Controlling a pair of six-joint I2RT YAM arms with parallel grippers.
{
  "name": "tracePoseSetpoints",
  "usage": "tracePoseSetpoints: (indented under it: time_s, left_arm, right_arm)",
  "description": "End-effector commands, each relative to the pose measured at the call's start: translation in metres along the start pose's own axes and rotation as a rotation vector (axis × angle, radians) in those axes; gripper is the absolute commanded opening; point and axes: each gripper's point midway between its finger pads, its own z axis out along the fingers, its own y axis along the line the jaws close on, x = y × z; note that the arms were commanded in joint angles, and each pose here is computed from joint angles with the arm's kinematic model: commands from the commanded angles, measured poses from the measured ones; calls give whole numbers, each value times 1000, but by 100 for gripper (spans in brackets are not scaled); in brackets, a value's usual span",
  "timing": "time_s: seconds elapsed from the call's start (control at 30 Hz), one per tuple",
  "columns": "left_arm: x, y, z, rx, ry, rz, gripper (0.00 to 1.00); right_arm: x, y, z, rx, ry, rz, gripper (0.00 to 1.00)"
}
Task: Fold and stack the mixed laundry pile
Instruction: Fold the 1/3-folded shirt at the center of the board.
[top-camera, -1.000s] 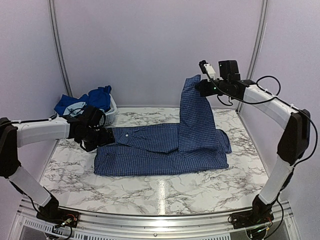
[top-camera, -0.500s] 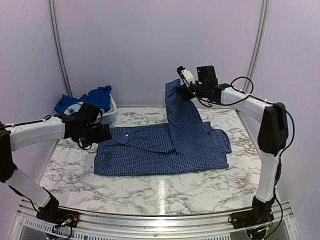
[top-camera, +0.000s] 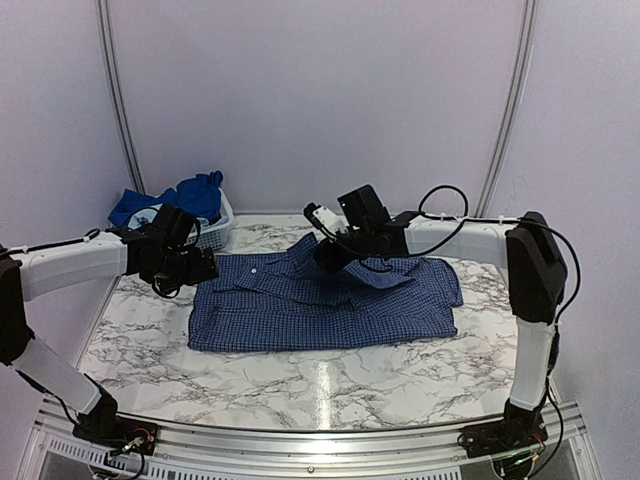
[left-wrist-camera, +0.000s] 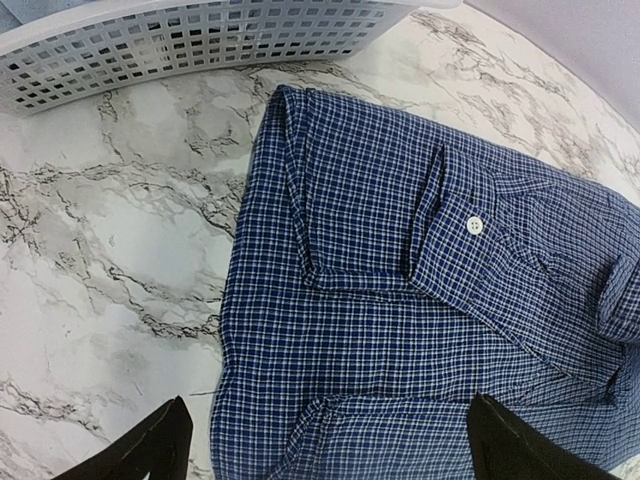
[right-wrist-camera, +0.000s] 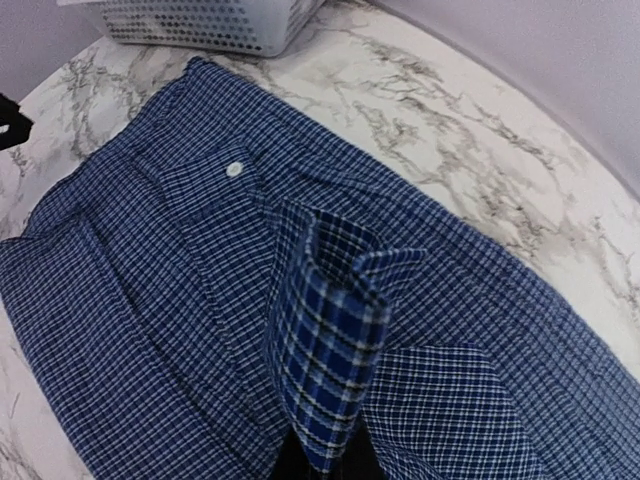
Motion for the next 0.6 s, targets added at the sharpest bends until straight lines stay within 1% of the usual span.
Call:
tracePoseSetpoints:
  time_s: [0.0, 0.13, 0.33, 0.37, 0.4, 0.5, 0.57]
  left_arm:
    - [-2, 5, -3, -8, 8, -18, 99]
    - [-3, 8, -2, -10, 11, -26, 99]
    - [0, 12, -1, -13, 23, -34, 99]
    - [1, 12, -1, -10, 24, -36, 99]
    - [1, 12, -1, -5, 27, -35, 99]
    - [0, 9, -2, 15, 30, -29, 99]
    - [-2, 5, -5, 35, 22, -23, 99]
  right_arm:
    - [-27, 40, -6, -109, -69, 97, 0]
    - [-39, 65, 7, -187, -82, 154, 0]
    - [-37, 80, 32, -280, -49, 229, 0]
    - [-39, 84, 34, -303, -51, 239, 4]
    - [-40, 88, 35, -331, -50, 247, 12]
    - [-47, 102, 27, -420, -50, 226, 43]
    - [-57, 107, 5, -463, -75, 202, 62]
